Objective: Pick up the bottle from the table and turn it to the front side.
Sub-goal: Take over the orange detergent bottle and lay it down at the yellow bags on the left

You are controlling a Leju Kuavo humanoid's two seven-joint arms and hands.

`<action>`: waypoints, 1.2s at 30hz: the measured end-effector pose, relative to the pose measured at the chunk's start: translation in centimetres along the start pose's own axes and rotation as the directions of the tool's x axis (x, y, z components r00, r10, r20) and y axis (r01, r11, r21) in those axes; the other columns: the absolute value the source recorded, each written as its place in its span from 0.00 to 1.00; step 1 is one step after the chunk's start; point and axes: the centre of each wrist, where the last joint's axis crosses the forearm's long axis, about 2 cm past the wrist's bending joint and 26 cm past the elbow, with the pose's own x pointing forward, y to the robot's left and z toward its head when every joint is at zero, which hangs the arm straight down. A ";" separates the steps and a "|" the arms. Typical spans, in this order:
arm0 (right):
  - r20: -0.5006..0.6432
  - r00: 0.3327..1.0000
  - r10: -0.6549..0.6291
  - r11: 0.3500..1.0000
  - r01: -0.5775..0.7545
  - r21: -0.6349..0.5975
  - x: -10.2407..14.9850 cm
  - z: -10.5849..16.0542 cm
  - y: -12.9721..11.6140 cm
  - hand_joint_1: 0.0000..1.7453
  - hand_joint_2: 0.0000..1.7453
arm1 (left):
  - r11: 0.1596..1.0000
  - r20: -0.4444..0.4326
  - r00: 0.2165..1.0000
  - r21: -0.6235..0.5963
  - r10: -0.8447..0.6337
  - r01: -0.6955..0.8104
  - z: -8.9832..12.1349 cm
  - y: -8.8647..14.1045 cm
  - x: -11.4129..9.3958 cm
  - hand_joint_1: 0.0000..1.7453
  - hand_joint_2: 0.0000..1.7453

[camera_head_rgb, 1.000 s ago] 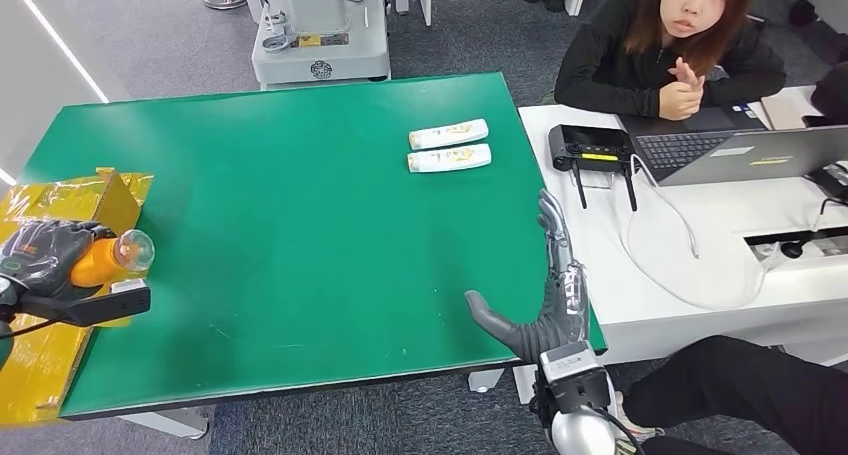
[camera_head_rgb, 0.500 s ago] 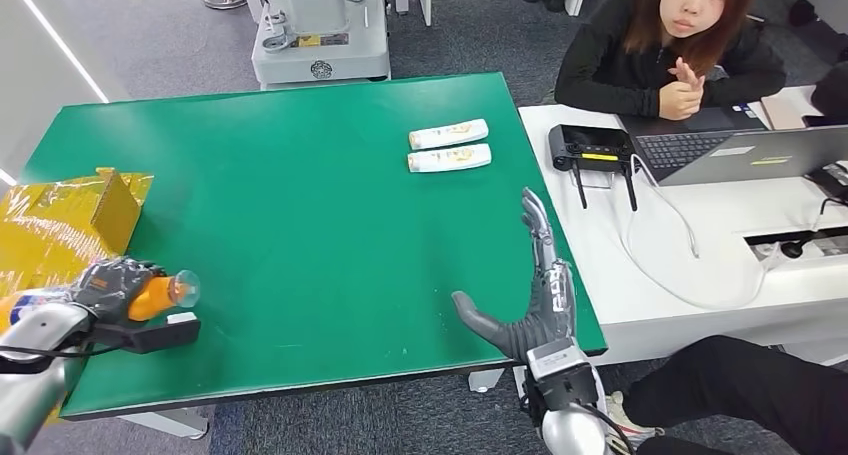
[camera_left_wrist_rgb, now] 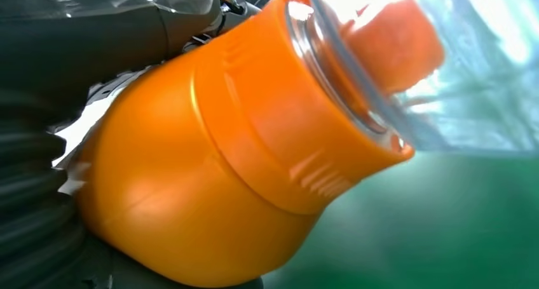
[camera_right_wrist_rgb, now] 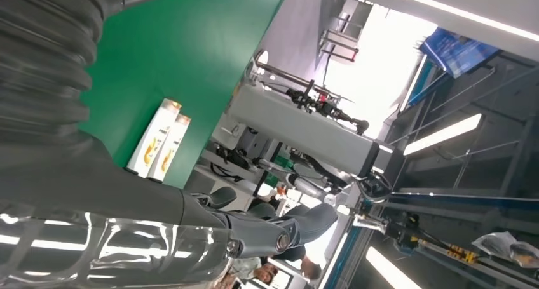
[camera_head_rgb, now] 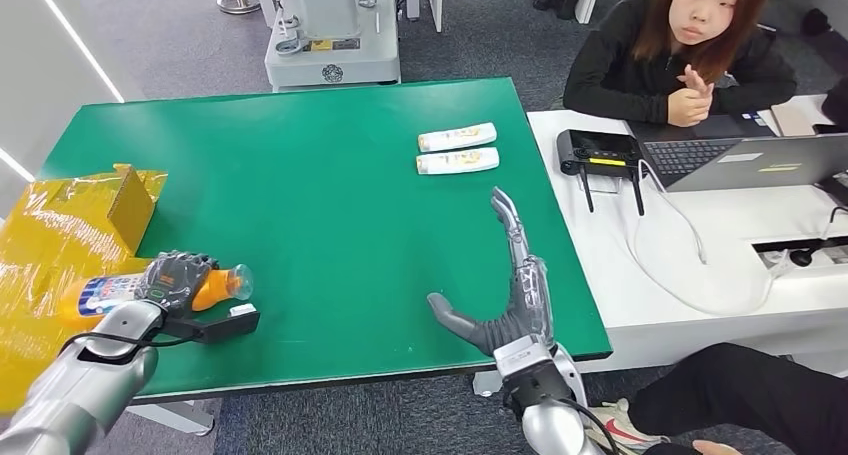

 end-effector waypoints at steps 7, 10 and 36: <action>-0.002 1.000 0.020 1.000 -0.020 0.003 -0.1 0.2 0.2 0.00 1.00 | 0.998 -0.038 0.998 0.034 -0.045 0.047 -1.1 0.7 1.6 0.00 0.50; -0.005 1.000 0.020 1.000 -0.020 0.005 -0.1 0.3 0.2 0.00 1.00 | 0.999 -0.063 0.998 0.039 -0.010 0.012 -1.3 0.8 1.9 0.00 0.00; -0.047 0.999 0.020 0.998 -0.017 0.056 -1.6 0.5 0.8 0.00 1.00 | 0.912 -0.089 0.909 0.103 0.407 -0.398 -2.1 1.3 3.1 0.00 0.00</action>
